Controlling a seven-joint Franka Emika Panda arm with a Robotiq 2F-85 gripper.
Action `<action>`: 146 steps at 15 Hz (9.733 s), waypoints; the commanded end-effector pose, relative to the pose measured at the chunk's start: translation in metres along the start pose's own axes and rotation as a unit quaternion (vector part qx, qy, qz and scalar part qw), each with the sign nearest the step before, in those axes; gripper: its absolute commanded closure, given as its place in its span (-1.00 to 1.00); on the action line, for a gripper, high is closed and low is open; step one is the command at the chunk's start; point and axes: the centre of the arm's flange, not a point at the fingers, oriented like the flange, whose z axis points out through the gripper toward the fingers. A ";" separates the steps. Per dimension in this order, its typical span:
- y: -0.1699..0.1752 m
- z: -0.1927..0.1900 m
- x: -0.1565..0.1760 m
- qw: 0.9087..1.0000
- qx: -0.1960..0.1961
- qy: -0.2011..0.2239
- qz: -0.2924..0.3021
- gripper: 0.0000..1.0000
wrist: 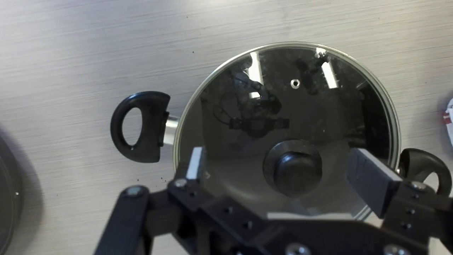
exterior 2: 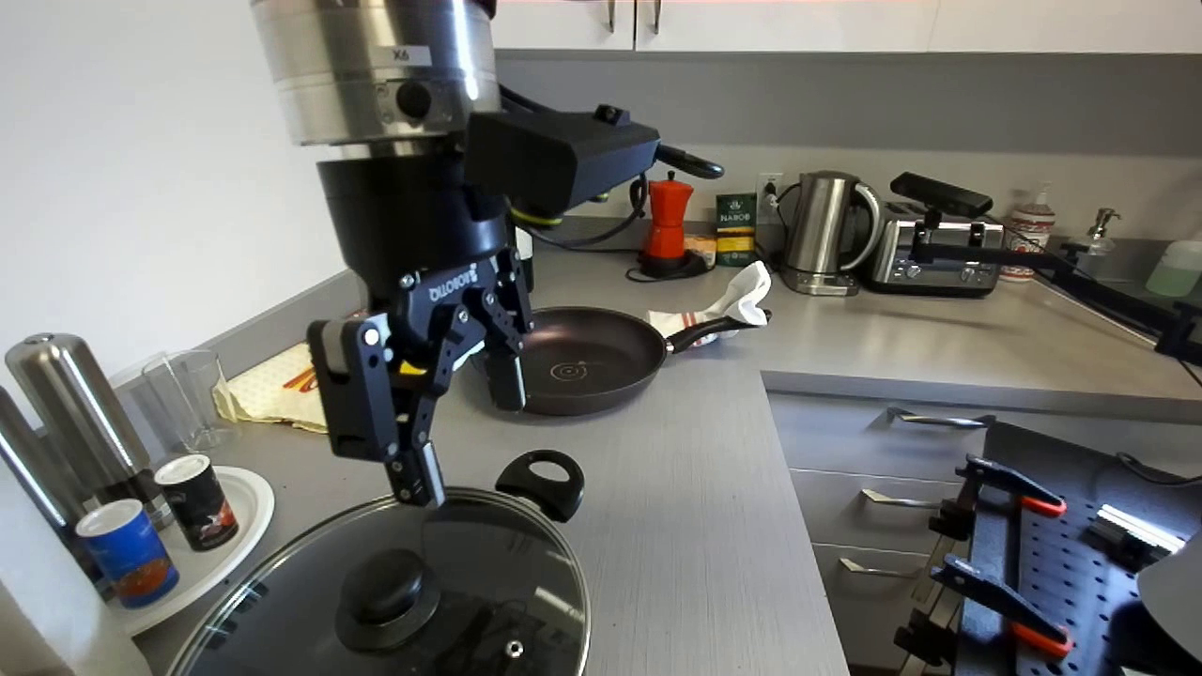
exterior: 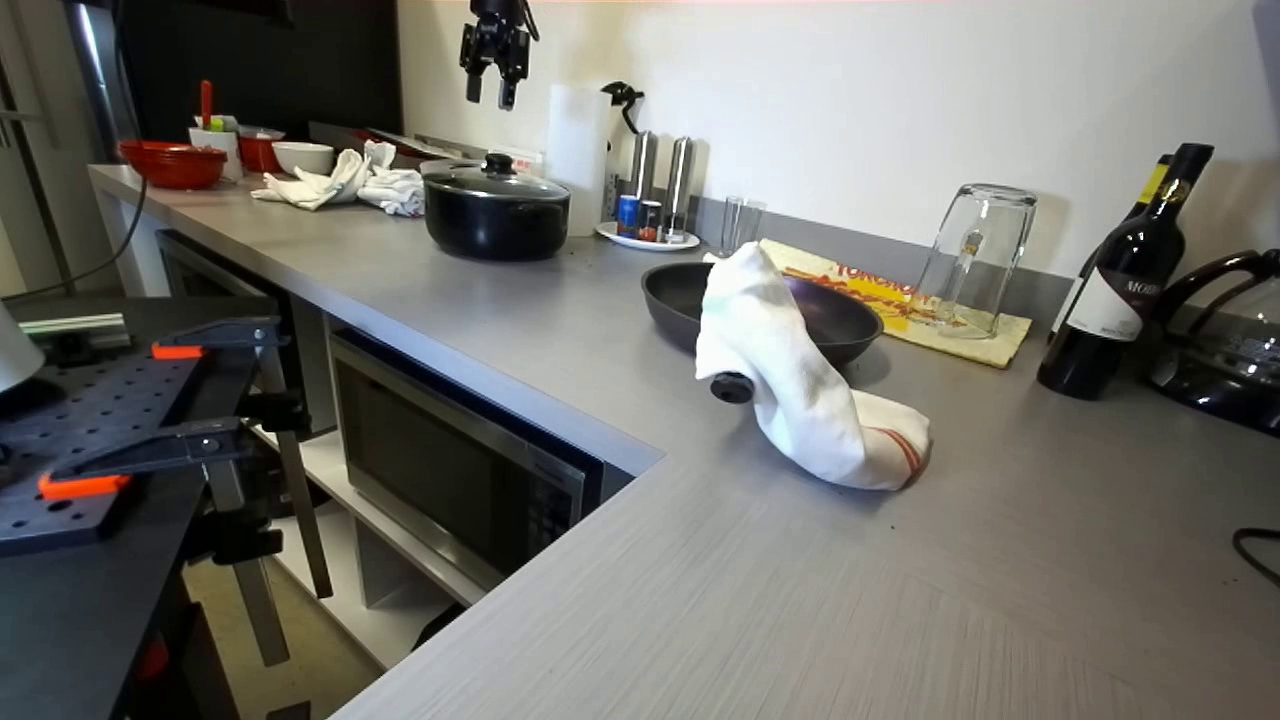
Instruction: Move the lid closer to the pan
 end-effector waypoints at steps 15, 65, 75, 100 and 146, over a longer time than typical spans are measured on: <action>-0.061 0.061 0.051 0.997 -0.039 -0.058 -0.037 -1.00; 0.008 0.024 0.062 0.997 -0.075 -0.021 0.026 0.53; 0.086 0.013 0.030 0.996 -0.056 0.002 0.075 0.53; 0.239 0.048 -0.085 0.973 0.007 0.011 0.229 0.53; 0.241 0.177 -0.057 0.966 -0.006 -0.014 0.258 -0.98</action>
